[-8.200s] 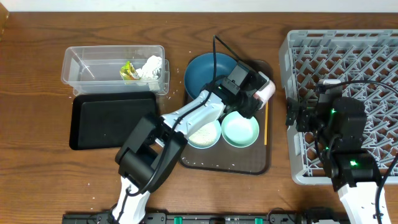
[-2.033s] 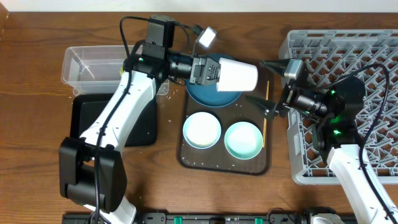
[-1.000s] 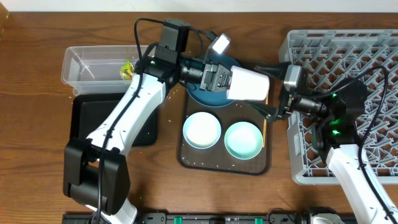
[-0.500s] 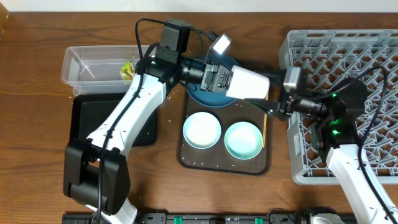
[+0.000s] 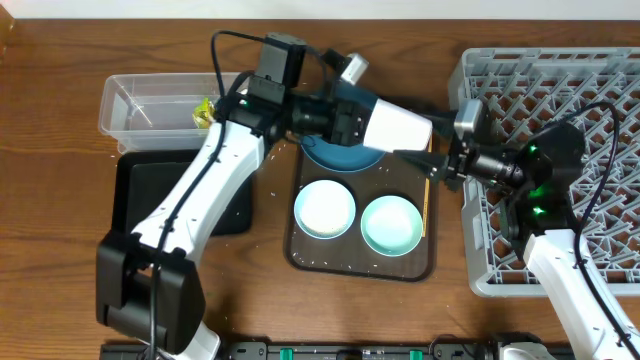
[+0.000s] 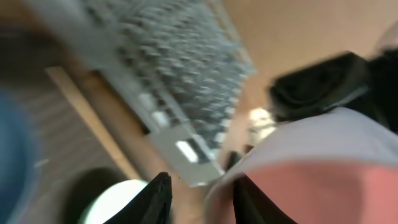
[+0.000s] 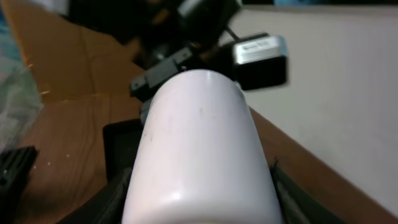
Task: Sort waste into correct bins and load items into the dishwasher rack
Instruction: 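Release the cup from the left gripper and pull it back left, then carry the cup with the right gripper into the dish rack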
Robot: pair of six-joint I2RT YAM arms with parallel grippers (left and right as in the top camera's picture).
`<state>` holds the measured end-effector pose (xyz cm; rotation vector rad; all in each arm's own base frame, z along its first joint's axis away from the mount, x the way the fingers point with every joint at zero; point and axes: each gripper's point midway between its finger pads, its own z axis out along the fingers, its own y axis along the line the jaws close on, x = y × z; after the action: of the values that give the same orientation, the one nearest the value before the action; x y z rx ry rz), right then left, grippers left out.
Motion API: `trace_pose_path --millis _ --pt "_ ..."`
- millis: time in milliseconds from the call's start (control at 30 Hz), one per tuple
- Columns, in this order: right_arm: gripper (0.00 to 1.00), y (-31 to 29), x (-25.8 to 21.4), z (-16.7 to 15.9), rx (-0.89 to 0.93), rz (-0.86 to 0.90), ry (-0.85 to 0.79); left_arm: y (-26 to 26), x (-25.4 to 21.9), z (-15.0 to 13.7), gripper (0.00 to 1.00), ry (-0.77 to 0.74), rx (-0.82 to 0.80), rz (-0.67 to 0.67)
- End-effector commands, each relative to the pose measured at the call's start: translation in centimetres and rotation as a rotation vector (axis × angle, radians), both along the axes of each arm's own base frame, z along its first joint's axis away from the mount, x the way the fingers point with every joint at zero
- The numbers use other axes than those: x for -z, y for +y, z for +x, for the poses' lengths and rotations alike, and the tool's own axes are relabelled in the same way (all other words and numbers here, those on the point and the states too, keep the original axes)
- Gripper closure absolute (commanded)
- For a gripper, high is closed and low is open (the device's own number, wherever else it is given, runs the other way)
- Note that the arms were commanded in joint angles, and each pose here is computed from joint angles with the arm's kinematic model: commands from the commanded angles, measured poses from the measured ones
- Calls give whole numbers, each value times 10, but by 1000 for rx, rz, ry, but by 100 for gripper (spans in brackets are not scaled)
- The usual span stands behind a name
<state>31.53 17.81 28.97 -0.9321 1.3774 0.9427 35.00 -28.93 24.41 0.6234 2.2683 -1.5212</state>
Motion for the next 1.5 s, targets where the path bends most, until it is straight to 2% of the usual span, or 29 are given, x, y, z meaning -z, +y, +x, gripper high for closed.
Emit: trace_pose_path --millis 0,200,333,500,633,867,1067,1467 --pt "82 -9 -2 15 110 0 37 52 48 48 66 -14 -288 279" --pt "93 -65 40 60 492 -13 297 127 71 45 66 74 -487 537" --pt "90 -102 46 70 655 -5 350 173 67 37 66 47 -571 687" --pt "89 -159 43 78 923 -44 423 210 43 28 66 -39 -654 800" --pt "93 -207 33 72 1158 -121 516 217 24 24 66 -92 -696 804" --pt "99 -283 -3 36 1514 -253 614 217 19 22 66 -106 -703 795" --pt "99 -333 -4 11 1669 -279 666 217 19 22 66 -106 -703 795" --pt "99 -436 44 -22 1895 -262 860 217 18 22 66 -106 -703 795"
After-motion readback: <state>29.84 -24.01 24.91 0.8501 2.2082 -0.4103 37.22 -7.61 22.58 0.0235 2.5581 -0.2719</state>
